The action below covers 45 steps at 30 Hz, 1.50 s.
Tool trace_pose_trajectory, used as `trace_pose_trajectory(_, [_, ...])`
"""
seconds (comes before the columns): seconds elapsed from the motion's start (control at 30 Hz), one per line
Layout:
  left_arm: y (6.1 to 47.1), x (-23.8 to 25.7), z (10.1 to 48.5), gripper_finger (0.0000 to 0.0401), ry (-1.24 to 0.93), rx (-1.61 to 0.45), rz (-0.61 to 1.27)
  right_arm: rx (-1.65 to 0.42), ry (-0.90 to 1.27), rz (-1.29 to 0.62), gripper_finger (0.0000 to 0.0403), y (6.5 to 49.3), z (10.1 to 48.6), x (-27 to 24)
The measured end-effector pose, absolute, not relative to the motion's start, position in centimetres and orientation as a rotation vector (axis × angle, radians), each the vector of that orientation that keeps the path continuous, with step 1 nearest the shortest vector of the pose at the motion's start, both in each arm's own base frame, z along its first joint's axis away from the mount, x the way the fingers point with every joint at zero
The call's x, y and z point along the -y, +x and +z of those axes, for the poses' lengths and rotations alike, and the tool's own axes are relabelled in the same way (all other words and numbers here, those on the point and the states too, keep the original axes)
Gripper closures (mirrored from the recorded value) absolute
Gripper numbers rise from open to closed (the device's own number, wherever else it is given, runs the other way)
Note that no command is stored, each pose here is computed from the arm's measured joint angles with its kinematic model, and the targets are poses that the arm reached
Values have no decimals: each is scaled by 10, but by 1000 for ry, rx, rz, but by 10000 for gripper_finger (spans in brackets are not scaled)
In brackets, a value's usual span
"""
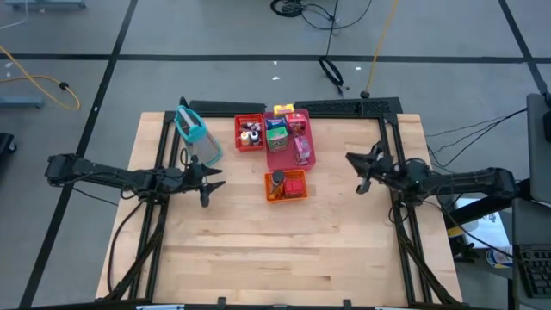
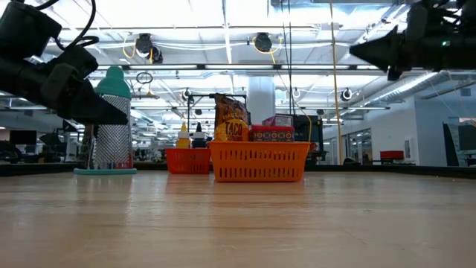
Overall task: Pick & Place Kitchen Items
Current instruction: Return to Home Position
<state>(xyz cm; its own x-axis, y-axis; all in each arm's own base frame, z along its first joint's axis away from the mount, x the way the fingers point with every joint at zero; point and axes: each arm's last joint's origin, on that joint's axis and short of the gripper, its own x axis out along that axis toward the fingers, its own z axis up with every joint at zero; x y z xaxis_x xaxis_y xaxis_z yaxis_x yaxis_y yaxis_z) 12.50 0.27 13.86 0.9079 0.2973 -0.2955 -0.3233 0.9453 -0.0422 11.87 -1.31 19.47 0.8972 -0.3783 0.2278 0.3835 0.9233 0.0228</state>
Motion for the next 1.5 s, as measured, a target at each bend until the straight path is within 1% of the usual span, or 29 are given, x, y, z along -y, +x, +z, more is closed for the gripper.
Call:
trace_pose_trajectory(0.4, [125,-3,139,192,-91,-290,321,546,30,-404,374,85,221,13])
trace_pose_trajectory(0.63, [125,-3,139,192,-91,-290,321,595,40,-404,374,79,224,13])
trace_pose_trajectory(0.93, [125,-3,139,192,-91,-291,321,471,19,-405,374,84,212,13])
trace_pose_trajectory(1.03, [125,-3,139,192,-92,-290,319,312,-10,-403,374,90,197,13])
trace_pose_trajectory(1.27, [125,-3,139,192,-93,-289,320,87,-48,-399,374,94,176,13])
trace_pose_trajectory(1.5, [125,-3,139,192,-93,-289,321,67,-52,-398,374,95,175,13])
